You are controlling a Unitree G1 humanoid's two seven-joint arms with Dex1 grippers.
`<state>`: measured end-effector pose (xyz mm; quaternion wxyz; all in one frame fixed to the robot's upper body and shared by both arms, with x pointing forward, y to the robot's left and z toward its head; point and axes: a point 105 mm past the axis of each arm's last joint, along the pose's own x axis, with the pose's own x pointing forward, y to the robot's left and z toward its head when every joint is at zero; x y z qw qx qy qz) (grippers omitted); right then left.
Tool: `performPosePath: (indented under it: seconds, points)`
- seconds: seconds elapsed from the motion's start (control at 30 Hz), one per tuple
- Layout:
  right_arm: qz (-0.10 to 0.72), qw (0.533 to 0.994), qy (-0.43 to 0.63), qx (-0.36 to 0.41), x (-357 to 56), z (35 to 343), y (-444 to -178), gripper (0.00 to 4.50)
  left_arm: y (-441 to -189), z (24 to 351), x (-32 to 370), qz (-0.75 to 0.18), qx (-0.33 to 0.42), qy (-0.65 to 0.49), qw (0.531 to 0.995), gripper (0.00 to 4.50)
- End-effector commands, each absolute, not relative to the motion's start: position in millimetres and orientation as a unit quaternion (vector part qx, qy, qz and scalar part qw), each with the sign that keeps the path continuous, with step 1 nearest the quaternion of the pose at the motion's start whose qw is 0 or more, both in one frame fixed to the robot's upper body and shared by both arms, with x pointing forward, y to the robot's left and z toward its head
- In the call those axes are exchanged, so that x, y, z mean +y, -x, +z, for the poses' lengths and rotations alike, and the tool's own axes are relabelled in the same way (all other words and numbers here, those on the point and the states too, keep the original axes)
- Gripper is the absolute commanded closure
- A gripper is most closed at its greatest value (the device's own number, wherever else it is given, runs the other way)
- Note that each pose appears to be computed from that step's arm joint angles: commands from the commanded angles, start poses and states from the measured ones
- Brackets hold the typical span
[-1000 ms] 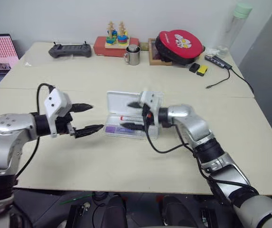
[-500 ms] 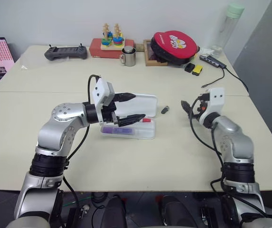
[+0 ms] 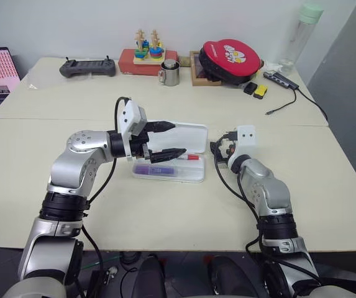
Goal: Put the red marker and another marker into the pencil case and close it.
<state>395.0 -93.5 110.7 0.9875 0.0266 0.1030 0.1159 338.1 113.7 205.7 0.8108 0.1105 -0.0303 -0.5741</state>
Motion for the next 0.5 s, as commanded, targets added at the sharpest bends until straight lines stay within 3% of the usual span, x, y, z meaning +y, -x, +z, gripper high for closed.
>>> performPosePath:
  seconds: [0.03,0.37,0.5]
  points:
    - [0.118,0.990,0.001,0.079,-83.1,122.8,-401.1,0.02,-336.1,221.3,108.7,-0.578,-0.064,-0.115,0.805,0.00]
    - [0.088,0.989,0.038,0.114,-73.6,101.0,-413.2,0.02,-333.8,218.6,105.5,-0.579,-0.062,-0.118,0.804,0.00]
    - [0.065,0.991,0.045,0.112,-83.2,100.9,-413.3,1.02,-332.9,219.8,104.4,-0.579,-0.066,-0.116,0.805,0.00]
